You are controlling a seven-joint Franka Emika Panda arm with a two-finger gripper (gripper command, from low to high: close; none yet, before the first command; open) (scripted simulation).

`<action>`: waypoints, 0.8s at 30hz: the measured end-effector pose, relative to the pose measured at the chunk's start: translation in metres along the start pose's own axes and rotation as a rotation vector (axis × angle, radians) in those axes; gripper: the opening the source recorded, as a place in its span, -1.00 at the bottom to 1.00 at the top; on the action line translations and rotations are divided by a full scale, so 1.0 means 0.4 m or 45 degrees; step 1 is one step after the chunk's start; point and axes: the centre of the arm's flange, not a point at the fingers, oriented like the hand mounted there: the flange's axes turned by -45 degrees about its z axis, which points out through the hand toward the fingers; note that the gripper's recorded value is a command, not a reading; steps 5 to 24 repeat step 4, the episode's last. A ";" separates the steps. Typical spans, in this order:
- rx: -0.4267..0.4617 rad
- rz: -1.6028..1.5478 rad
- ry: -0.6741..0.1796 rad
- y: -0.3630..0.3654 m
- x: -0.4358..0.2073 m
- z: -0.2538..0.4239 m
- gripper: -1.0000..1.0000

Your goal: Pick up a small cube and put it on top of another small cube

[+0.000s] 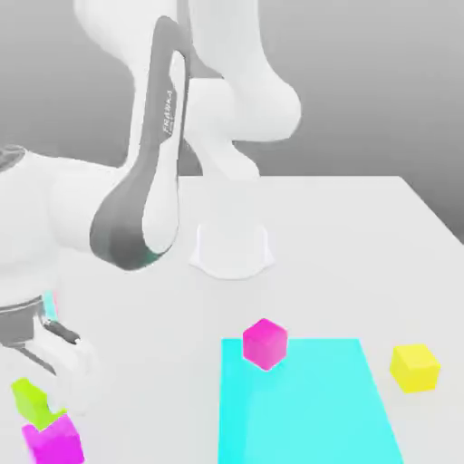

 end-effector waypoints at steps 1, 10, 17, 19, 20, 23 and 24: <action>0.000 0.000 0.000 0.000 0.000 0.000 1.00; 0.000 0.000 0.000 0.000 0.000 0.000 1.00; 0.000 0.000 0.000 0.000 0.000 0.000 1.00; 0.000 0.000 0.000 0.000 0.000 0.000 1.00; 0.000 0.000 0.000 0.000 0.000 0.000 1.00; 0.000 0.000 0.000 0.000 0.000 0.000 1.00; 0.000 0.000 0.000 0.000 0.000 0.000 1.00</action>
